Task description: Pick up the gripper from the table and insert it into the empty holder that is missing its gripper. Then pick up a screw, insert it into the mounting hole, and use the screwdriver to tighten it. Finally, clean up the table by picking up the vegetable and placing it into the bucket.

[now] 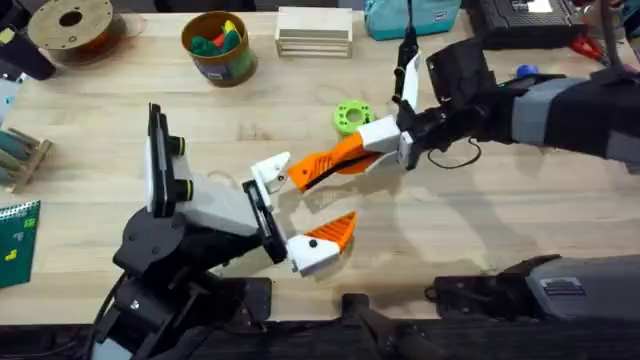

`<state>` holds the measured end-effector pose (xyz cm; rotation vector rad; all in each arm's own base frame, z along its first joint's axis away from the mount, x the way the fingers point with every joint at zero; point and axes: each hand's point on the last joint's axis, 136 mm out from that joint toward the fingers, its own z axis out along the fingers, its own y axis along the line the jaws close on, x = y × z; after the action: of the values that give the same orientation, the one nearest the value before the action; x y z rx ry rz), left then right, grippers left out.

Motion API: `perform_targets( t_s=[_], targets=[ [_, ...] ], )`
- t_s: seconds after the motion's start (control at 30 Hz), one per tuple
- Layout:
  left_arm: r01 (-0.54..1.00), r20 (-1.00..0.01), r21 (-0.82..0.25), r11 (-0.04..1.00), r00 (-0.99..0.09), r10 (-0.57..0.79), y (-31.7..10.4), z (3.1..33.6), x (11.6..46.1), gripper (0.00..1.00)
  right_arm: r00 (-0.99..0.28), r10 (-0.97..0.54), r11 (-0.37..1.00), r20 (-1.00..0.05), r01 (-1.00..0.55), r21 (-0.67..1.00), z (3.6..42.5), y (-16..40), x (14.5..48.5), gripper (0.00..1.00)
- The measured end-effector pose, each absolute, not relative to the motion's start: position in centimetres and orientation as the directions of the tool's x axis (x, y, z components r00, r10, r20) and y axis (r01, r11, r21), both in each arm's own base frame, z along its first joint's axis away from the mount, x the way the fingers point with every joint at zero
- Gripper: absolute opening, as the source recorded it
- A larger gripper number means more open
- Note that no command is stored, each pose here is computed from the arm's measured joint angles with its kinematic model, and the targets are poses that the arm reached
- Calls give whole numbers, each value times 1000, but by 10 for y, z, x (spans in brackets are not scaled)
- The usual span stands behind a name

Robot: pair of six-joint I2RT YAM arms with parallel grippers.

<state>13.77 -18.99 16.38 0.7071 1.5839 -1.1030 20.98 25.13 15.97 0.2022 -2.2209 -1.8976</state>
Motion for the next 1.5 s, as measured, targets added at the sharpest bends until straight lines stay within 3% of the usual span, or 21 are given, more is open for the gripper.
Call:
perform_targets(
  t_s=[0.23, 0.6, 1.5],
  targets=[
    [864, -954, -296, 407, -286, -87, -190, 165, 138, 985, -971, -237, 119, 22, -6, 993, 169, 257, 224, 22],
    [862, -954, -297, 411, -288, -87, -189, 164, 139, 985, -966, -218, 156, 138, 105, 982, 164, 259, 224, 22],
    [833, -941, -336, 440, -320, -113, -186, 163, 145, 985, -963, -198, 258, 180, 126, 958, 156, 298, 215, 21]
  ],
)
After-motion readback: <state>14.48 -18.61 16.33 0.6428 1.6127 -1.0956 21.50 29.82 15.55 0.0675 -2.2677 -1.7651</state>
